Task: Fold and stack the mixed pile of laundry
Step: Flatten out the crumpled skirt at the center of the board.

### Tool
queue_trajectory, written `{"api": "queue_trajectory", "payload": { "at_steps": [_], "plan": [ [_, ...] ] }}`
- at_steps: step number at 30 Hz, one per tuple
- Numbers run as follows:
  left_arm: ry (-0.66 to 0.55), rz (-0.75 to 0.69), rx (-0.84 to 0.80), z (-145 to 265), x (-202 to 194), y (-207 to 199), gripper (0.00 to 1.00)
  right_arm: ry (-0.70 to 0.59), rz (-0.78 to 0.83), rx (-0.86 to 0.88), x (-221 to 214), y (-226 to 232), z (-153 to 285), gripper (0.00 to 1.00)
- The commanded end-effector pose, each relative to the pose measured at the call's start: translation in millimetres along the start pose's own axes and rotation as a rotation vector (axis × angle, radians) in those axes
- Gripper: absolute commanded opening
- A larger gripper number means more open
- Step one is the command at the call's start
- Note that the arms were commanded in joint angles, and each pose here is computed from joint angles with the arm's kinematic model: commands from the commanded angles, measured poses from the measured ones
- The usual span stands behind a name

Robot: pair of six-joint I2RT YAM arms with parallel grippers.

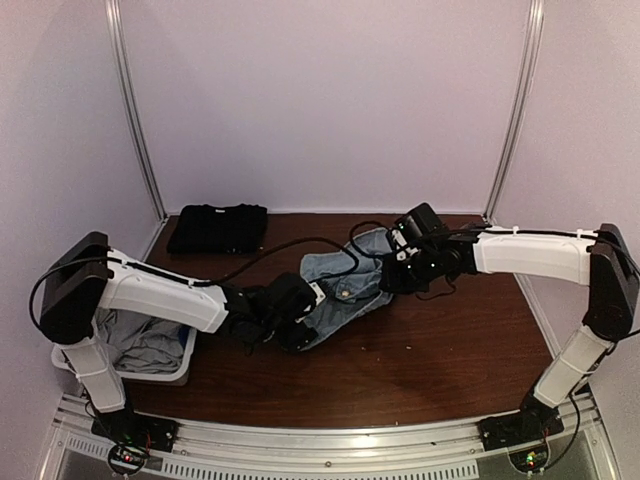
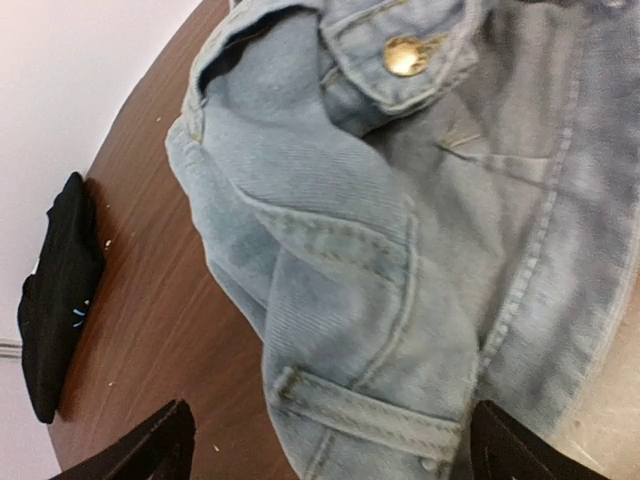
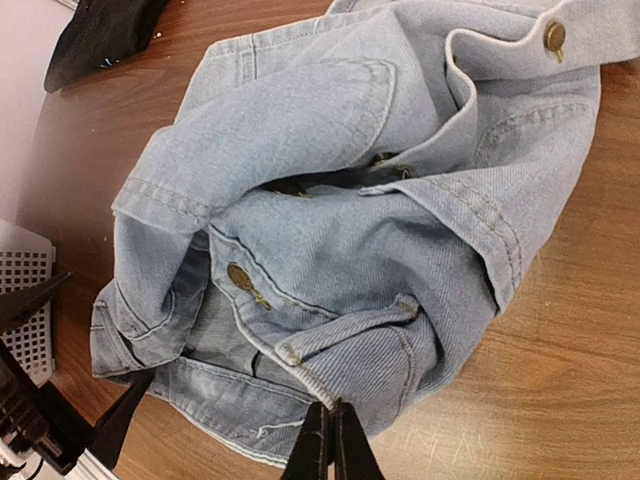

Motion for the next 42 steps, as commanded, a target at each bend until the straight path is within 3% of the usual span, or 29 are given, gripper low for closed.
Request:
{"api": "queue_trajectory", "payload": {
  "at_steps": [1,7,11,13,14,17,19,22,24,29,35,42],
  "plan": [
    [0.058,0.035,0.214,-6.1,5.3,28.0,0.98,-0.023,-0.068,0.018,1.2,-12.1,11.6,0.00],
    [-0.067,0.295,0.147,24.4,-4.2,50.2,0.92,0.033,-0.151,-0.114,-28.0,-65.3,17.0,0.00],
    [0.001,0.534,0.099,25.0,-53.5,69.2,0.80,0.089,-0.178,-0.166,-53.6,-94.9,17.0,0.00],
    [0.066,0.578,0.108,22.2,-71.7,72.9,0.77,0.121,-0.160,-0.175,-63.4,-100.6,15.3,0.00],
    [0.078,0.568,0.097,21.6,-74.5,71.0,0.77,0.135,-0.149,-0.172,-67.2,-102.0,14.5,0.01],
    [0.047,0.536,0.020,24.8,-66.4,64.8,0.78,0.174,-0.108,-0.121,-72.6,-96.4,13.0,0.21],
    [-0.035,0.493,-0.076,34.4,-48.4,60.0,0.78,0.185,-0.069,-0.097,-71.3,-89.6,17.8,0.29],
    [-0.131,0.401,-0.193,50.4,-24.9,48.0,0.80,0.140,-0.014,-0.089,-59.5,-82.1,33.5,0.56],
    [-0.156,0.348,-0.265,57.7,-17.3,36.6,0.84,0.097,0.020,-0.051,-51.3,-73.9,43.9,0.65],
    [-0.133,0.302,-0.398,56.8,-16.6,5.7,0.90,0.129,0.119,-0.041,-44.2,-67.1,39.3,0.66],
    [-0.084,0.367,-0.430,39.6,-6.5,-12.7,0.92,0.212,0.182,-0.090,-39.0,-65.9,15.4,0.66],
    [-0.089,0.329,-0.465,35.5,7.3,-27.7,0.97,0.284,0.276,-0.141,-44.8,-71.5,-5.5,0.69]
  ]
}}
Point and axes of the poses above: each gripper's point midway between its finger pads, its own z axis back along the fingers, its own y axis along the line the jaws close on, x = y × z, the point moved 4 cm from there along z, back along the fingers, and after that the axes turned 3 degrees about -z, right-handed, at the moved point
